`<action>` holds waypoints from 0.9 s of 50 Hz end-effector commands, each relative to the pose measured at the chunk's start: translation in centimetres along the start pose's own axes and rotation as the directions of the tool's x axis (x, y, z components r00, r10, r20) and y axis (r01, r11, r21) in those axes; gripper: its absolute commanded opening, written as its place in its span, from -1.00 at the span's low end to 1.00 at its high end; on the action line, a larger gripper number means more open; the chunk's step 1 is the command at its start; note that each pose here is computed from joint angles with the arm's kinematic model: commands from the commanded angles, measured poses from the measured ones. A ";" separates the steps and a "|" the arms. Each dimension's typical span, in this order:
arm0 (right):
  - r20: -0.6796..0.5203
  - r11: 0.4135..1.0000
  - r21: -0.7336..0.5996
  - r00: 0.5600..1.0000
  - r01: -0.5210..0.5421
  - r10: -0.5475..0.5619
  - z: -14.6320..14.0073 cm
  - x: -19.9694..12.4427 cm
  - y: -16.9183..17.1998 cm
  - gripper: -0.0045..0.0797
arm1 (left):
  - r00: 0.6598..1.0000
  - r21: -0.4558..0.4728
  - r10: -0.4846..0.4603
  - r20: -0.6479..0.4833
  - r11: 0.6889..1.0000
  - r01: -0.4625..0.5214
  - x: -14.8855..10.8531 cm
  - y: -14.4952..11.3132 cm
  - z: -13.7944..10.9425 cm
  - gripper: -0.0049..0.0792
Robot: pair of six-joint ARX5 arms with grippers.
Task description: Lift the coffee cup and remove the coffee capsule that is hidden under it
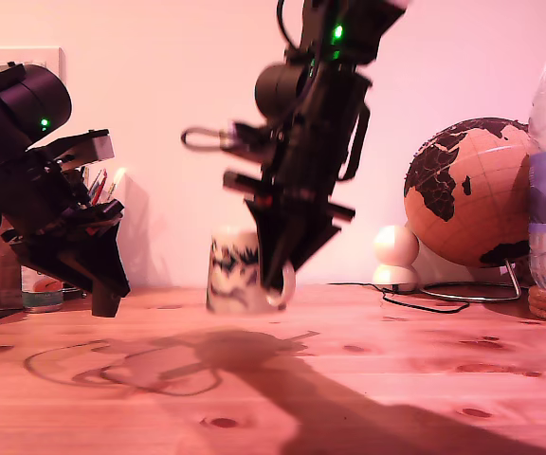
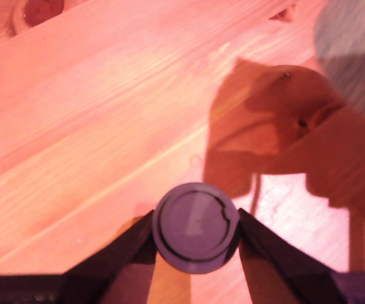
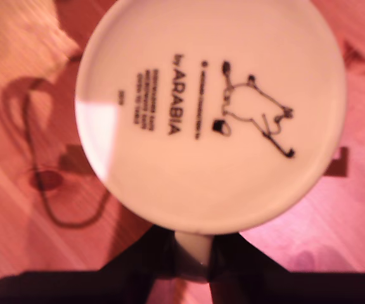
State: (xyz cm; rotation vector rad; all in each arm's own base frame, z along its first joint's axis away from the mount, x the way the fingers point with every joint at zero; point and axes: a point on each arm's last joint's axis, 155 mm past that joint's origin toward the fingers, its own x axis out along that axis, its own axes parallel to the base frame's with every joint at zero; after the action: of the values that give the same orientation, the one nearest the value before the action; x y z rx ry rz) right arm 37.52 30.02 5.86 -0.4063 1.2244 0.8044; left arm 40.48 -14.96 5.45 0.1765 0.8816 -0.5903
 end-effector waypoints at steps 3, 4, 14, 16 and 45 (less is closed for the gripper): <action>0.018 1.000 -0.015 1.000 -0.009 0.009 0.9 0.2 0.6 -0.92 | 1.000 0.011 -0.006 0.013 1.000 0.006 -0.3 -0.2 0.3 -0.48; 0.016 1.000 -0.015 1.000 -0.009 0.009 0.9 0.3 0.6 -0.92 | 1.000 0.011 -0.007 0.013 1.000 0.007 -0.3 -0.2 0.4 -0.48; 0.019 1.000 -0.026 1.000 -0.012 0.012 1.1 0.9 1.0 -0.92 | 1.000 0.011 -0.010 0.015 1.000 0.010 -0.3 -0.3 0.4 -0.48; 0.022 1.000 -0.026 1.000 -0.011 0.012 1.2 0.9 1.0 -0.92 | 1.000 0.011 -0.011 0.015 1.000 0.011 -0.3 -0.3 0.4 -0.48; -0.049 1.000 -0.007 0.999 -0.020 0.019 -0.4 3.4 0.8 -0.92 | 0.999 0.013 -0.044 0.025 0.999 0.044 -0.3 -0.9 0.6 -0.48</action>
State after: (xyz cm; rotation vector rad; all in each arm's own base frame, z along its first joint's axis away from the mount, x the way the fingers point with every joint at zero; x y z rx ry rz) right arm 36.94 30.53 2.66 -0.4244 1.2832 0.8105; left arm 40.16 -15.60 5.61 0.1565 0.8796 -0.6265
